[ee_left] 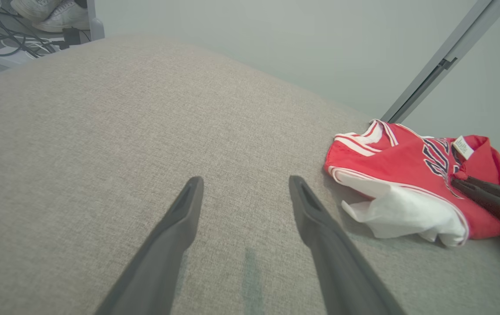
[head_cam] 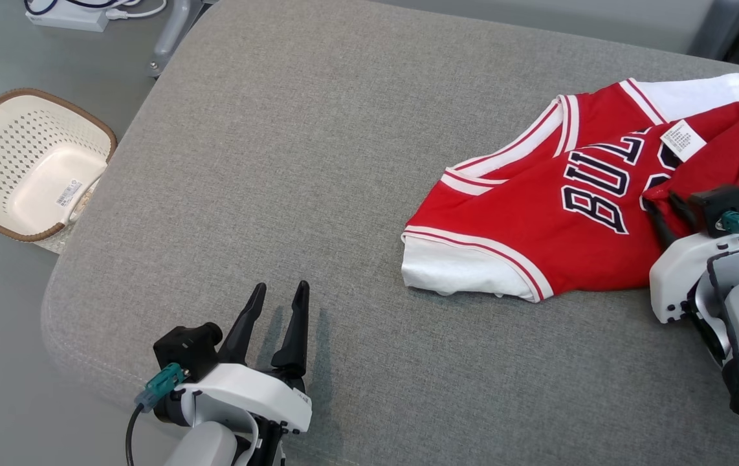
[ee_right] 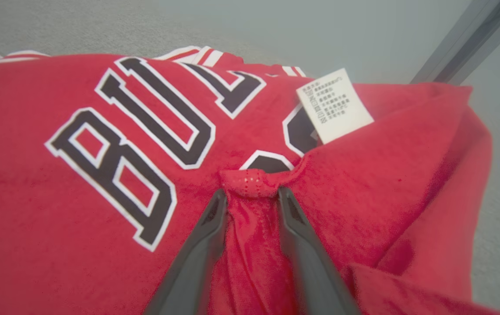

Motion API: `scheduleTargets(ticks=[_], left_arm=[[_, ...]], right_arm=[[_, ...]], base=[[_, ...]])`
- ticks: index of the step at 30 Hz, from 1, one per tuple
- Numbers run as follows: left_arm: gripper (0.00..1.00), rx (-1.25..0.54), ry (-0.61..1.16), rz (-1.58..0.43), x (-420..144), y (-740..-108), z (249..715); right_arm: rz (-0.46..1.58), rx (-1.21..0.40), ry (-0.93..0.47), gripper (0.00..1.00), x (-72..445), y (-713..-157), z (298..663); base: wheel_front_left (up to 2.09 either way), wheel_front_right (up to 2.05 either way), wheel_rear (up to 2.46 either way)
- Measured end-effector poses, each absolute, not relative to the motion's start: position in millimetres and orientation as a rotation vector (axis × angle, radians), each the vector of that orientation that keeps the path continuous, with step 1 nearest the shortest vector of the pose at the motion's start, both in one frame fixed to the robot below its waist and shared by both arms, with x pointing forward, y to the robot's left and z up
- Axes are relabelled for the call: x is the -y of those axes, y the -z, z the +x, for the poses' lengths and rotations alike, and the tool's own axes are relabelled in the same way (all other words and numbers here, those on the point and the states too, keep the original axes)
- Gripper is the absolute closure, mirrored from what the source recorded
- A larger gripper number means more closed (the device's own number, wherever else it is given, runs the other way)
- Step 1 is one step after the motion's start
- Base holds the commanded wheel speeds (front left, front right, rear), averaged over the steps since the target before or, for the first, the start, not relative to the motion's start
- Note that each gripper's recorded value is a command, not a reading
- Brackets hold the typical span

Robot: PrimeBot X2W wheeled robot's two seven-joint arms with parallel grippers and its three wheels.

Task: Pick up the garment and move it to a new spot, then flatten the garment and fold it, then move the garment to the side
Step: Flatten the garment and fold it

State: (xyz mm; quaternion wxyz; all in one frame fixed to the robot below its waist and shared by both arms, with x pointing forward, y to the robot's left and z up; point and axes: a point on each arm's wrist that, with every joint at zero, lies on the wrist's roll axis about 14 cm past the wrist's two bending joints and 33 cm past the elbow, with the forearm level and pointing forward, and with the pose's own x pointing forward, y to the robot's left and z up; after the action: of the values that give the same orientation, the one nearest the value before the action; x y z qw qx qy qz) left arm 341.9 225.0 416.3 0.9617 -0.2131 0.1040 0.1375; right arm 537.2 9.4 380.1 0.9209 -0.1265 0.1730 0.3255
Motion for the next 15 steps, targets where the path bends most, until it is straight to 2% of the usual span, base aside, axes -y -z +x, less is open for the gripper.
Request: scheduleTargets(ticks=[15], left_arm=[[0.0,-0.201,-0.212,-0.435,-206.9,-420.1,354.3]], right_arm=[[-0.224,-0.208,-0.581,1.0,18.9,-429.0,543.1]], base=[[0.0,0.0,0.0]])
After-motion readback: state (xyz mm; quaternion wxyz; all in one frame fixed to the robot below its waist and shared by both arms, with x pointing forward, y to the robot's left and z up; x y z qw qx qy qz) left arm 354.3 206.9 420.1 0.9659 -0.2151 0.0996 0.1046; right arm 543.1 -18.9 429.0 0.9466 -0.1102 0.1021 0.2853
